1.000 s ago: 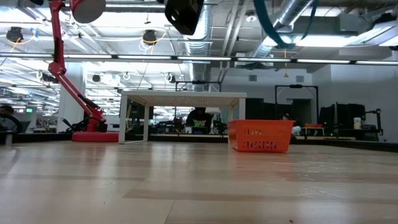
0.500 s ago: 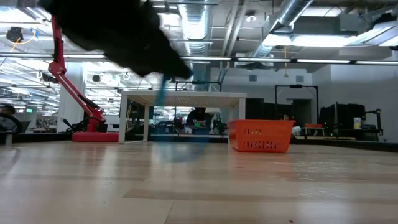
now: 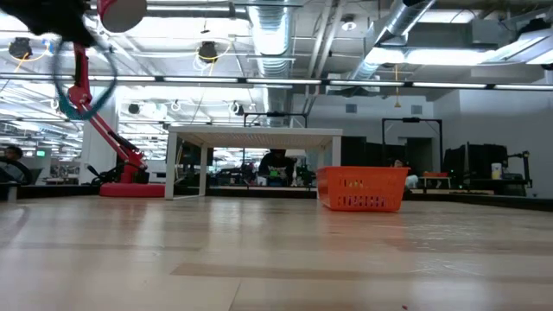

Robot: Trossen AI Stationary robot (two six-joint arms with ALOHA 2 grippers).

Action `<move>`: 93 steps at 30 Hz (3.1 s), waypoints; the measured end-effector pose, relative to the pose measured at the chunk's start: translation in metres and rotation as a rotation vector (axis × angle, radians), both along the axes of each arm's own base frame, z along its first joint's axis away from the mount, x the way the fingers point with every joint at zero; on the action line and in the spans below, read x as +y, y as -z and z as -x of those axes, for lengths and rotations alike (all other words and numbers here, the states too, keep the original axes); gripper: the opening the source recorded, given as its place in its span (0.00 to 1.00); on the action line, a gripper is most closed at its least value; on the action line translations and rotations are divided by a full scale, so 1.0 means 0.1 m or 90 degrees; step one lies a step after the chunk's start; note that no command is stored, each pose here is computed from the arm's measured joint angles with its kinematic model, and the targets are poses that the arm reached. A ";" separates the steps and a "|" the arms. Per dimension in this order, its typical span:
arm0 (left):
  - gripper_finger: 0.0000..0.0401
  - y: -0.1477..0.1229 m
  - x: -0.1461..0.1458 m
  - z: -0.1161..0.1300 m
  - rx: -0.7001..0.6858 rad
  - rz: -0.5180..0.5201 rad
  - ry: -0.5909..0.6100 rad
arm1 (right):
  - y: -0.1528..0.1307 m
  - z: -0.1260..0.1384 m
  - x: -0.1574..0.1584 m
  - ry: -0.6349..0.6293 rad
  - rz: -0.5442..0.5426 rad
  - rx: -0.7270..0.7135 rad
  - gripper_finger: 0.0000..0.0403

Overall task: Pick & Place Office Desk Supplies
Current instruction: Put the blue rubber band into the blue bin, then return to Home Position

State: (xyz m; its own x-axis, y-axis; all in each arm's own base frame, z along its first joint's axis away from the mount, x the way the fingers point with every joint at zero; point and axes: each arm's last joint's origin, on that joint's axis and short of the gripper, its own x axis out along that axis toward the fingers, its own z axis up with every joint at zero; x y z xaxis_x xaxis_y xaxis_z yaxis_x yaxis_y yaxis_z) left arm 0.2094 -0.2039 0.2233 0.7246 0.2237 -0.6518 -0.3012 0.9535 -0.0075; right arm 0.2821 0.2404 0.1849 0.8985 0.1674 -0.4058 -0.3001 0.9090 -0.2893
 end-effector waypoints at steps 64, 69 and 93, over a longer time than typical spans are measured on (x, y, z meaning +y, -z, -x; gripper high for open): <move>0.58 -0.01 0.45 0.80 0.452 0.387 -0.109 | 0.04 0.02 -0.02 0.014 -0.008 0.028 0.18; 0.56 -0.19 0.46 0.95 0.346 0.388 -0.057 | 0.05 0.02 -0.02 0.018 -0.008 0.035 0.18; 0.42 0.45 0.52 0.84 -0.258 0.161 0.218 | 0.08 -0.02 -0.09 0.045 -0.002 0.047 0.18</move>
